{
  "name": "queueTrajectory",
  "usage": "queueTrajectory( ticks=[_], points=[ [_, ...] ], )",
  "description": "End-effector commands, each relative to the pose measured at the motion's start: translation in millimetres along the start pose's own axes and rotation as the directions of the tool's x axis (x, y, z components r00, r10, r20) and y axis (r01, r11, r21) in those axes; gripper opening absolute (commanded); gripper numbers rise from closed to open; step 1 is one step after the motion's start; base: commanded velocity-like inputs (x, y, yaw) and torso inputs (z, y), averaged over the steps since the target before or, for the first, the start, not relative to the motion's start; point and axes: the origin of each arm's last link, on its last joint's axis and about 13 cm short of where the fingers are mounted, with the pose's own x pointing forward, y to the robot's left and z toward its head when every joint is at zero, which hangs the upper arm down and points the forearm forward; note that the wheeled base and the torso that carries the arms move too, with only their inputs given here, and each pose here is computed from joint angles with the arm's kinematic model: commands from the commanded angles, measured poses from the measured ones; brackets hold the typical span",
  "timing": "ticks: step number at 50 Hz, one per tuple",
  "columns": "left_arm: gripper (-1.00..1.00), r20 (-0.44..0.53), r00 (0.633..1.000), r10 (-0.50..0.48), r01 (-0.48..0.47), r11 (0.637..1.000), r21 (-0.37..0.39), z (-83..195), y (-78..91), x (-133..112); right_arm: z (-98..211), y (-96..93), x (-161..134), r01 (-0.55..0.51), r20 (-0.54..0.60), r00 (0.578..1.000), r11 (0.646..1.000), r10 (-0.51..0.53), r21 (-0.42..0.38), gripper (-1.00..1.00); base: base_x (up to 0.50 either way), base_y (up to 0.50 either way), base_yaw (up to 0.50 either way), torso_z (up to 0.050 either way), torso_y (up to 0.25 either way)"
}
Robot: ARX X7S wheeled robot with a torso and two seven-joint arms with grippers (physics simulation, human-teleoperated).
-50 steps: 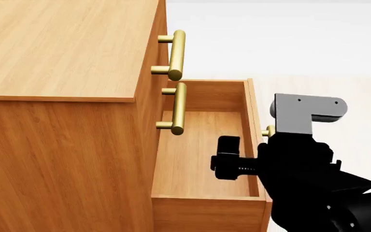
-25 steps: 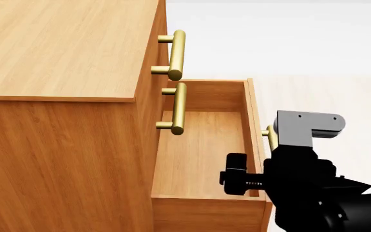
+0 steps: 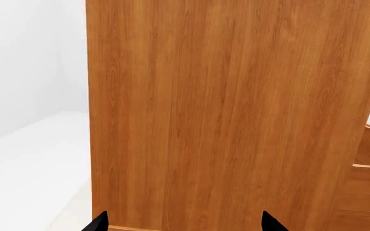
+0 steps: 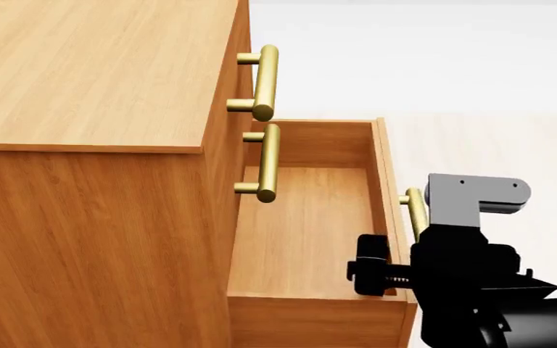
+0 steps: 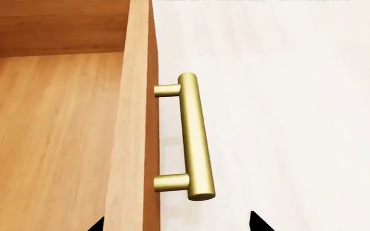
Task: Put the bowl in the bottom drawer of the cabinet and close it.
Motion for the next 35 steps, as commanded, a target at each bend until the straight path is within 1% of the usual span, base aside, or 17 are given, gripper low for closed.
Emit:
queueTrajectory(
  ticks=[1, 11, 35],
  points=[
    [1.00, 0.001, 1.000, 0.000, 0.000, 1.000, 0.000, 0.6, 0.2, -0.2, -9.0, -11.3, 9.8, 0.093, -0.010, 0.996, 0.995, -0.094, -0.017, 1.00, 0.00, 0.00, 0.00, 0.000, 0.000],
    [1.00, 0.000, 1.000, 0.000, 0.000, 1.000, 0.001, -0.5, 0.1, 0.3, -8.6, -17.7, 10.7, 0.107, -0.011, 0.994, 0.994, -0.107, 0.010, 1.00, 0.00, 0.00, 0.00, 0.000, 0.000],
    [1.00, 0.000, 1.000, 0.001, -0.001, 1.000, 0.001, -0.8, 0.0, 0.0, -11.9, -30.6, 14.7, 0.151, -0.019, 0.988, 0.988, -0.150, 0.032, 1.00, 0.00, 0.00, 0.00, 0.000, 0.000]
  ],
)
